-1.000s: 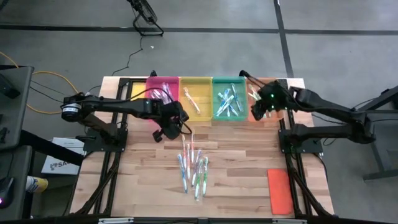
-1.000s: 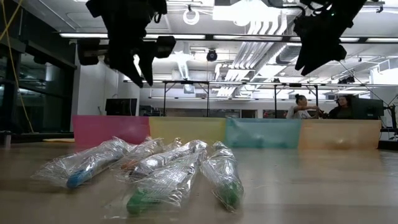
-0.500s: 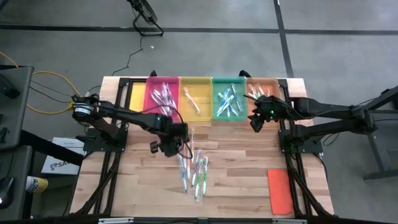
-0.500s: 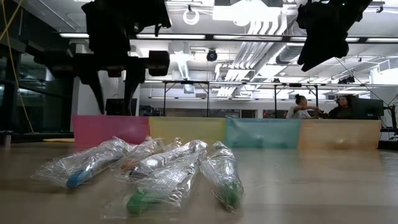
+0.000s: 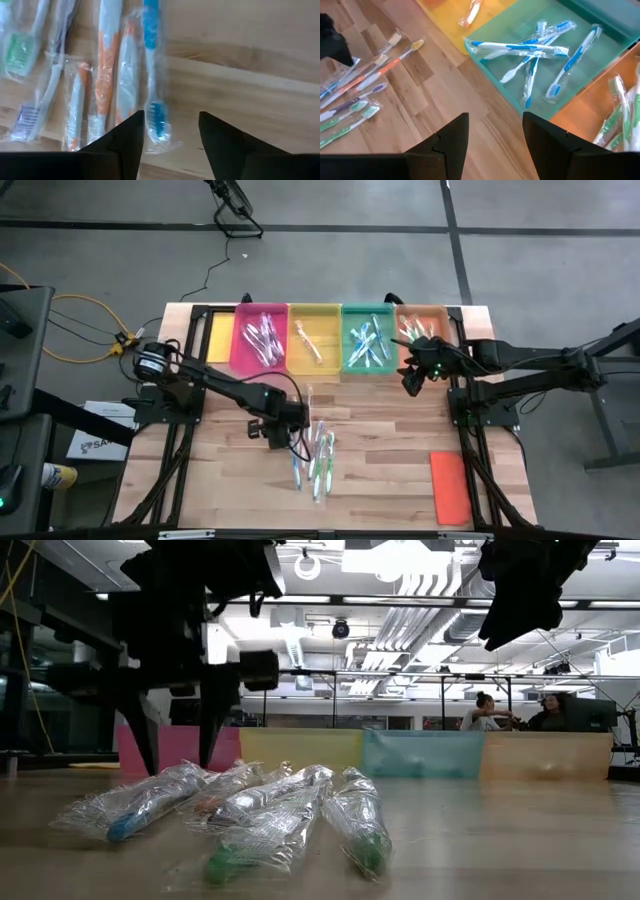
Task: Pick & Place Toothbrushes
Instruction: Put the blue toothbrush into the green bin
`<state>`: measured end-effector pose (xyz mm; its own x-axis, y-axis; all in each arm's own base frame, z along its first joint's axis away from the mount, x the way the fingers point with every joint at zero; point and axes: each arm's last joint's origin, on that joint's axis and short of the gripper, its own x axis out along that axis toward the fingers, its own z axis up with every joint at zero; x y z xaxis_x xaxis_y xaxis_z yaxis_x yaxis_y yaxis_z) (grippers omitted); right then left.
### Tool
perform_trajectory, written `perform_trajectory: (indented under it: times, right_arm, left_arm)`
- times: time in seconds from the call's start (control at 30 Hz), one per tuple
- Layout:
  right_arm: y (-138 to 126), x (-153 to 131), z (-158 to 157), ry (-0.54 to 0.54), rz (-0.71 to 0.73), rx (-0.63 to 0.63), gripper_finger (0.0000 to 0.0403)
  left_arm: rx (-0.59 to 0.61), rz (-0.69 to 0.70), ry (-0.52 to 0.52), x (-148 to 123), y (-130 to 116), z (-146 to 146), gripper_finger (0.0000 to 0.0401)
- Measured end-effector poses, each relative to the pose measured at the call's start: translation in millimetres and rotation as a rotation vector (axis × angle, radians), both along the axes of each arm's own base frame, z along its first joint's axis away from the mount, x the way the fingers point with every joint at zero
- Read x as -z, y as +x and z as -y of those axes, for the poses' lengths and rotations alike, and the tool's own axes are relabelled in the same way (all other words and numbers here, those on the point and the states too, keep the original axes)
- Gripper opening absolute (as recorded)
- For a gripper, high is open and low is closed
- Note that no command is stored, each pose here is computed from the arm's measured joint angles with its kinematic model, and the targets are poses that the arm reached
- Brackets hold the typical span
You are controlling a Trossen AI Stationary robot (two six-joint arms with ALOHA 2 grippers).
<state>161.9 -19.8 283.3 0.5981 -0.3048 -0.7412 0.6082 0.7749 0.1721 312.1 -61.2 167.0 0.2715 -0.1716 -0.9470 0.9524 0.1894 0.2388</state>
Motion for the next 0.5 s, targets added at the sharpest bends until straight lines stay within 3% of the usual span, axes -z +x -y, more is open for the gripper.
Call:
perform_trajectory:
  times: [0.23, 0.5]
  right_arm:
    - [0.7, -0.1, -4.0, 0.007, 0.006, -0.014, 0.0180]
    - [0.9, -0.2, -5.1, 0.007, 0.007, -0.021, 0.0180]
  left_arm:
    - [-0.020, -0.022, 0.083, 11.2, 2.6, 1.2, 0.0168]
    - [-0.044, -0.069, 0.080, 12.0, -1.6, 0.6, 0.0035]
